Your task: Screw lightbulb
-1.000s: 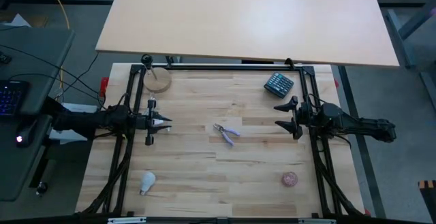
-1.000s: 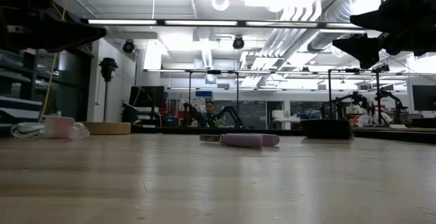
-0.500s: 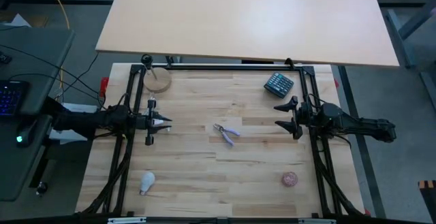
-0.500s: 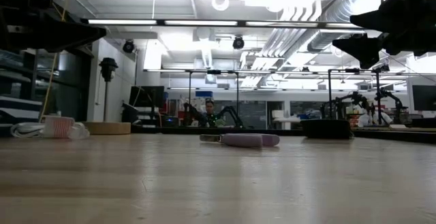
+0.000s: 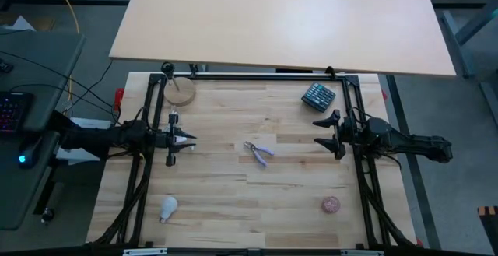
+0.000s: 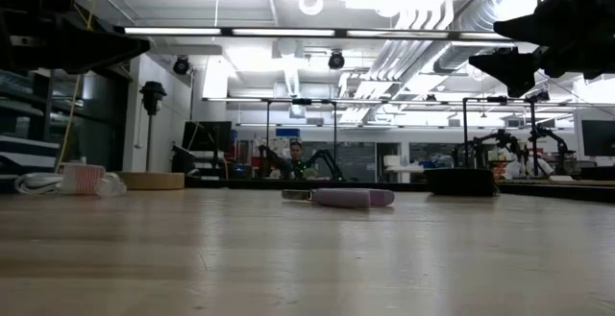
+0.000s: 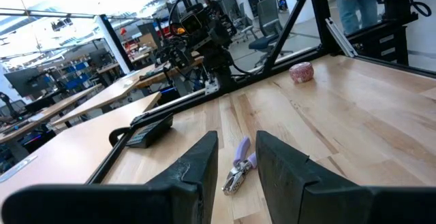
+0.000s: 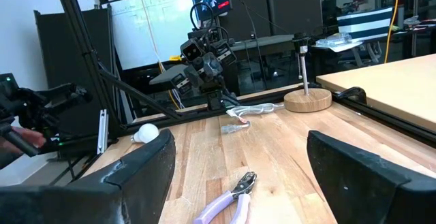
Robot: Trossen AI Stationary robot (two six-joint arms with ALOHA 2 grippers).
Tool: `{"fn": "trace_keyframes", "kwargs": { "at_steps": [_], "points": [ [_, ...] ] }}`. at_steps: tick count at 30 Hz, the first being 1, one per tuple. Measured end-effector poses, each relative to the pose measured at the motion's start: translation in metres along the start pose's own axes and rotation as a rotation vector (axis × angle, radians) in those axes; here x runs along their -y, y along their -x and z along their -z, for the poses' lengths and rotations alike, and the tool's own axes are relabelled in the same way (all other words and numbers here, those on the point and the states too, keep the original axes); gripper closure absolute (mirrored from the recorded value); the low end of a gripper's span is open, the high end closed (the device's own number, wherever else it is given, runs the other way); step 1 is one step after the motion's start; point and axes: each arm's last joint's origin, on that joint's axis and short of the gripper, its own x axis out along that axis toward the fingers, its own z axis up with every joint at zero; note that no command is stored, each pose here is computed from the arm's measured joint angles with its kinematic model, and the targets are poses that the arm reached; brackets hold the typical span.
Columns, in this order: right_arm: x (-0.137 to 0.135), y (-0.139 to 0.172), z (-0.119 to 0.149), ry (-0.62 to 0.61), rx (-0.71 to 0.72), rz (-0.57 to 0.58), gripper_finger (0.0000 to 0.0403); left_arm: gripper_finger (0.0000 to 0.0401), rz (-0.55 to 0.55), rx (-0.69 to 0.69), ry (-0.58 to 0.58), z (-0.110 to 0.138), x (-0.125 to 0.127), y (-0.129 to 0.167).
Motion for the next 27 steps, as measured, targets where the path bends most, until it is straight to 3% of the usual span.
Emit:
{"fn": "trace_keyframes", "kwargs": {
  "at_steps": [5, 10, 14, 21, 24, 27],
  "points": [
    [0.000, 0.000, 0.000, 0.000, 0.000, 0.000, 0.0084, 0.0309, 0.001, 0.011, 0.016, -0.001, 0.000, 0.000],
    [0.000, 0.000, 0.000, 0.000, 0.000, 0.000, 0.0084, 0.0309, 0.084, 0.201, 0.424, -0.017, -0.003, 0.002],
    [0.000, 0.000, 0.000, 0.000, 0.000, 0.000, 0.0084, 0.0309, 0.093, 0.320, 0.614, -0.028, -0.008, 0.005],
    [0.000, 0.000, 0.000, 0.000, 0.000, 0.000, 0.0084, 0.0309, -0.009, 0.490, 0.643, -0.041, -0.016, 0.011],
    [0.000, 0.000, 0.000, 0.000, 0.000, 0.000, 0.0084, 0.0309, -0.103, 0.515, 0.639, -0.043, -0.020, 0.013],
    [0.000, 0.000, 0.000, 0.000, 0.000, 0.000, 0.0084, 0.0309, -0.166, 0.510, 0.709, -0.042, -0.022, 0.013]
  ]
}}
